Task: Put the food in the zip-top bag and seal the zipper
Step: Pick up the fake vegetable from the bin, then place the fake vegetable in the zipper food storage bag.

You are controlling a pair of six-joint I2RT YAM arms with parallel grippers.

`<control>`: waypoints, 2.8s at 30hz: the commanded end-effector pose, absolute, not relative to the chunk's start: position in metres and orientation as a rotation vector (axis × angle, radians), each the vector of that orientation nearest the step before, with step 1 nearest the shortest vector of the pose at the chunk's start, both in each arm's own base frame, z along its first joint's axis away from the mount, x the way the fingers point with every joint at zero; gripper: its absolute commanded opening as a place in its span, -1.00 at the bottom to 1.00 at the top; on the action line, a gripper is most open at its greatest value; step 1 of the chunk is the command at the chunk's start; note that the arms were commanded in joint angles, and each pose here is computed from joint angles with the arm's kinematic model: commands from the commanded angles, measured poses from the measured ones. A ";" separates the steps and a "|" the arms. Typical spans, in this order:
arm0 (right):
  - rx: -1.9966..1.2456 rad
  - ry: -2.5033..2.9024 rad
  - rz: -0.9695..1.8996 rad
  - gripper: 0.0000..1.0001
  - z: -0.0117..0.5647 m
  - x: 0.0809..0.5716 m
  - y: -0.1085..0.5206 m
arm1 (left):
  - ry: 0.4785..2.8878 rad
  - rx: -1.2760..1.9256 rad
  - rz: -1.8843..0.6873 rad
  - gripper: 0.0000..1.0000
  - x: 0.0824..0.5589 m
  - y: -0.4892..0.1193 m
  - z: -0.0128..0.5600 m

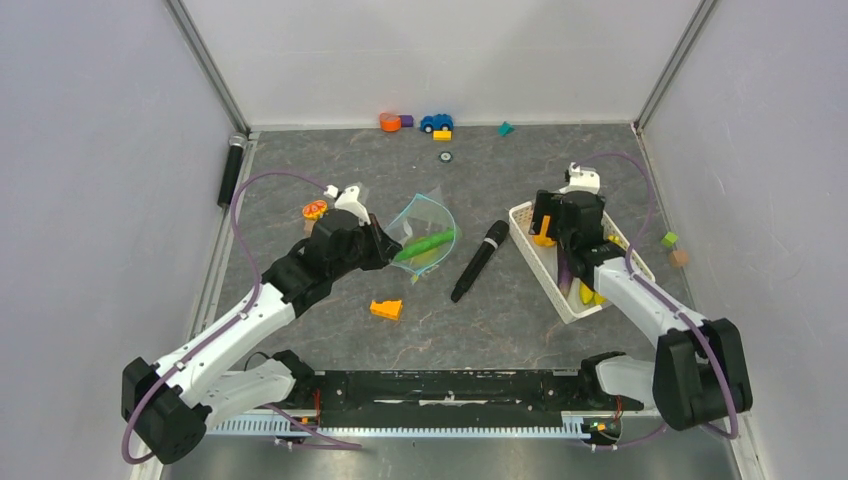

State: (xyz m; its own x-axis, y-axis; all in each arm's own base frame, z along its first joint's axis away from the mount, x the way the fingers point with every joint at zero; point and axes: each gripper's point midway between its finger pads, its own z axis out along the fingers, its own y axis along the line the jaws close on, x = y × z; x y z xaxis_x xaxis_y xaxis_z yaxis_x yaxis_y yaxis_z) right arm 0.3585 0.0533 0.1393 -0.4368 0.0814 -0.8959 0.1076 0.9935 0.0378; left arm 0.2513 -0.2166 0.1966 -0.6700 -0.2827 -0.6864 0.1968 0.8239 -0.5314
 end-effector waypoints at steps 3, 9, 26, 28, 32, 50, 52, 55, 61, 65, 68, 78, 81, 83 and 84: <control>0.137 2.087 0.031 0.96 0.119 0.371 0.049 | 2.044 0.013 -0.835 -0.87 0.247 -0.221 0.222; 0.102 2.101 0.030 0.96 0.109 0.378 0.051 | 2.015 0.034 -0.873 -0.85 0.243 -0.224 0.227; 0.175 2.121 -0.047 0.94 0.076 0.391 0.041 | 1.996 0.076 -0.943 -0.85 0.239 -0.234 0.232; 0.161 2.126 -0.041 0.83 0.074 0.392 0.043 | 1.996 0.077 -0.943 -0.85 0.239 -0.234 0.232; 0.145 2.112 -0.033 0.54 0.080 0.392 0.045 | 1.994 0.078 -0.939 -0.85 0.241 -0.235 0.233; 0.175 1.948 -0.020 -0.58 0.133 0.373 0.035 | 2.009 0.083 -0.934 -0.86 0.243 -0.238 0.228; 0.175 1.924 -0.018 -0.60 0.143 0.372 0.034 | 2.009 0.082 -0.934 -0.86 0.244 -0.238 0.229; 0.164 1.893 -0.017 -0.61 0.154 0.366 0.033 | 2.011 0.080 -0.936 -0.86 0.243 -0.238 0.229; -0.065 1.719 0.099 -0.62 0.196 0.353 0.058 | 2.000 0.072 -0.937 -0.86 0.246 -0.238 0.233; -0.262 1.540 0.275 -0.64 0.232 0.333 0.096 | 1.993 0.065 -0.949 -0.86 0.248 -0.241 0.236; -0.424 1.415 0.418 -0.65 0.258 0.311 0.131 | 2.002 0.061 -0.954 -0.86 0.248 -0.242 0.234; -0.840 1.067 0.770 -0.65 0.311 0.228 0.242 | 2.018 0.051 -0.955 -0.87 0.252 -0.246 0.232; -0.938 1.033 0.838 -0.65 0.310 0.213 0.271 | 2.019 0.048 -0.960 -0.87 0.251 -0.246 0.232; -0.963 1.044 0.827 -0.64 0.306 0.216 0.282 | 2.012 0.048 -0.965 -0.87 0.251 -0.246 0.235; -0.954 1.075 0.809 -0.64 0.300 0.223 0.286 | 2.008 0.050 -0.970 -0.87 0.251 -0.247 0.236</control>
